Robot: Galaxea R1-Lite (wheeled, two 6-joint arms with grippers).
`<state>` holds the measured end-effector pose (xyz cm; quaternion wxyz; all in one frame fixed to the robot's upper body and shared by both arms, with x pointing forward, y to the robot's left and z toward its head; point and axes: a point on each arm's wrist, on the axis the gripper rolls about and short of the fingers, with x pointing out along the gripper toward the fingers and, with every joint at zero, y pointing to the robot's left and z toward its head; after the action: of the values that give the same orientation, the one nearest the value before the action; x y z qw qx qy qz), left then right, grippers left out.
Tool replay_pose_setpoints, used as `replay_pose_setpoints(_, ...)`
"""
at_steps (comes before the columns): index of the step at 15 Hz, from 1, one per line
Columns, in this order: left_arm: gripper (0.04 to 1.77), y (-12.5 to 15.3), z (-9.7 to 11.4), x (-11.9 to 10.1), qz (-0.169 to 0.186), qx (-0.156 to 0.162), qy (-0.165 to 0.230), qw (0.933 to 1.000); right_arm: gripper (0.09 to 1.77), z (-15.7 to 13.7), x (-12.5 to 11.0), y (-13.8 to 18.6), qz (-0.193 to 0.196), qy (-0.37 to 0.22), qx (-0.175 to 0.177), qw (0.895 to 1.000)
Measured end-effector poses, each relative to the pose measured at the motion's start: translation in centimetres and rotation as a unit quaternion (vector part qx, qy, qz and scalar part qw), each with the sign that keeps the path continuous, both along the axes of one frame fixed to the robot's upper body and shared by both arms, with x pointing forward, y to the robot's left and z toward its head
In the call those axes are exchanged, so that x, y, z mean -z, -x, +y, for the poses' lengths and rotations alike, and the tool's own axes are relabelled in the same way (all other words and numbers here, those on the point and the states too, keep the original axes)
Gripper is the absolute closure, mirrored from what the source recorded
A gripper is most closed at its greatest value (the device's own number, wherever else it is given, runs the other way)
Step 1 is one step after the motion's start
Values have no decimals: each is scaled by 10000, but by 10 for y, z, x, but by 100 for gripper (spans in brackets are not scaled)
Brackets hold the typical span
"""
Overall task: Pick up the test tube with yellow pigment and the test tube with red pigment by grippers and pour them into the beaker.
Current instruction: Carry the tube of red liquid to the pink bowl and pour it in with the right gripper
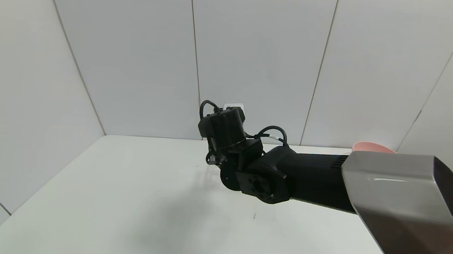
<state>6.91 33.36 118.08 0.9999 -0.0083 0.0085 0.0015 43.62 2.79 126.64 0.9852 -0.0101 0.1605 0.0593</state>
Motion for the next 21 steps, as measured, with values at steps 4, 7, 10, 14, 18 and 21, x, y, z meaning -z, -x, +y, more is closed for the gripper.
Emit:
replay_pose_setpoints(4, 9, 0, 0, 0, 0, 0, -2, 10000, 136, 0, -4, 1, -33, -26, -8, 10000)
replay_pose_setpoints(7, 9, 0, 0, 0, 0, 2, 0, 10000, 136, -1, -6, 2, -24, -18, -15, 10000)
replay_pose_setpoints(10, 9, 0, 0, 0, 0, 0, 0, 10000, 136, -5, -8, 9, 39, 26, -51, 10000)
replay_pose_setpoints(14, 9, 0, 0, 0, 0, 0, 0, 10000, 136, -25, -15, 35, 352, 161, -401, 9984)
replay_pose_setpoints(18, 9, 0, 0, 0, 0, 0, -2, 10000, 136, -73, -29, 73, 761, 243, -813, 9935)
replay_pose_setpoints(21, 9, 0, 0, 0, 0, 0, 0, 10000, 136, -137, -46, 88, 966, 232, -1066, 9893)
